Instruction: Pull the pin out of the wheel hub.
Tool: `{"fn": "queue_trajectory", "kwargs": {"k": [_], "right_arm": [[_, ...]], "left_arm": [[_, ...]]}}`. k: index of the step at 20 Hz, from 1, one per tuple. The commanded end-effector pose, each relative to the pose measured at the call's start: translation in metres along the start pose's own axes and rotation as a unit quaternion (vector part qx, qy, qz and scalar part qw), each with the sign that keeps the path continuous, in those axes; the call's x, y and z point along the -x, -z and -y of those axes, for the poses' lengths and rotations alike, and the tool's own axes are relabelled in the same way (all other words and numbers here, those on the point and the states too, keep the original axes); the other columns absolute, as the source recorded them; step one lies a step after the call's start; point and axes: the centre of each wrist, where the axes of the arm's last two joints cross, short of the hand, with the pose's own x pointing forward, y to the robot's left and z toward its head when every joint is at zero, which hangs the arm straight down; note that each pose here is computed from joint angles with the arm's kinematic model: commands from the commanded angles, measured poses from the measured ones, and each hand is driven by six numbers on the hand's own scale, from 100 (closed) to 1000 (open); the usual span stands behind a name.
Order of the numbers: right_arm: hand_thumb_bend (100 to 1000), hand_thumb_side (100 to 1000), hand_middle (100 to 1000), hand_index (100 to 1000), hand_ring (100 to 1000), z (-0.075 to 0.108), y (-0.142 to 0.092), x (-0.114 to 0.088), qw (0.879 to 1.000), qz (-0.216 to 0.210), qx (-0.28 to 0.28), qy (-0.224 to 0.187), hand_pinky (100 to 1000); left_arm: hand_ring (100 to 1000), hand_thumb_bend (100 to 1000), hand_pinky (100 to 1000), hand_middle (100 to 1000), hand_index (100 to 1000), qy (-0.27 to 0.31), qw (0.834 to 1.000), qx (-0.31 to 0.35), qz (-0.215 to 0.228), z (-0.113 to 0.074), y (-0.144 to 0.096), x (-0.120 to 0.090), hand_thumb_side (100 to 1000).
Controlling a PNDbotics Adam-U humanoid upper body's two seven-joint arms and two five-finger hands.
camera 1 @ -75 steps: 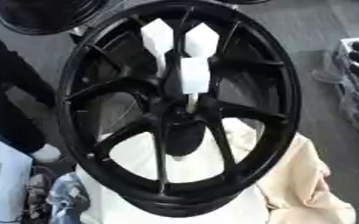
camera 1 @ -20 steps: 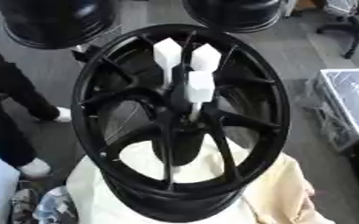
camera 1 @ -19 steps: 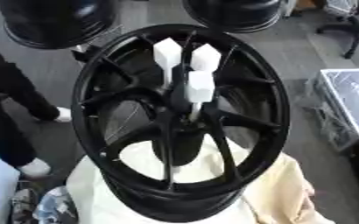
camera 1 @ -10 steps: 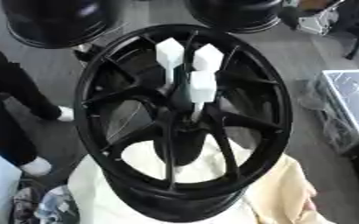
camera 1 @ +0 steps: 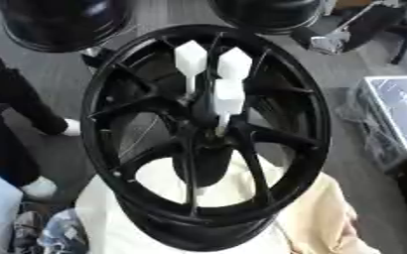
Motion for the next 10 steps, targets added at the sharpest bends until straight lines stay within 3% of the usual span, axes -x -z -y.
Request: {"fn": "queue_trajectory", "kwargs": {"k": [1, 6, 10], "right_arm": [[100, 366, 886, 907, 926, 0.009, -0.002, -0.004, 0.989, 0.062, -0.099, -0.09, 953], [100, 447, 865, 894, 910, 0.006, 0.002, -0.007, 0.988, 0.068, -0.104, -0.091, 952], [107, 477, 851, 897, 900, -0.001, 0.007, -0.007, 0.986, 0.07, -0.119, -0.093, 956]], "left_arm": [[742, 252, 650, 773, 776, 0.001, 1.0, -0.002, 0.02, -0.002, 0.005, -0.012, 902], [742, 254, 650, 773, 776, -0.004, 1.0, -0.006, 0.02, -0.002, 0.006, -0.013, 901], [739, 198, 649, 769, 775, -0.011, 1.0, -0.009, 0.017, -0.002, 0.007, -0.013, 866]]}}
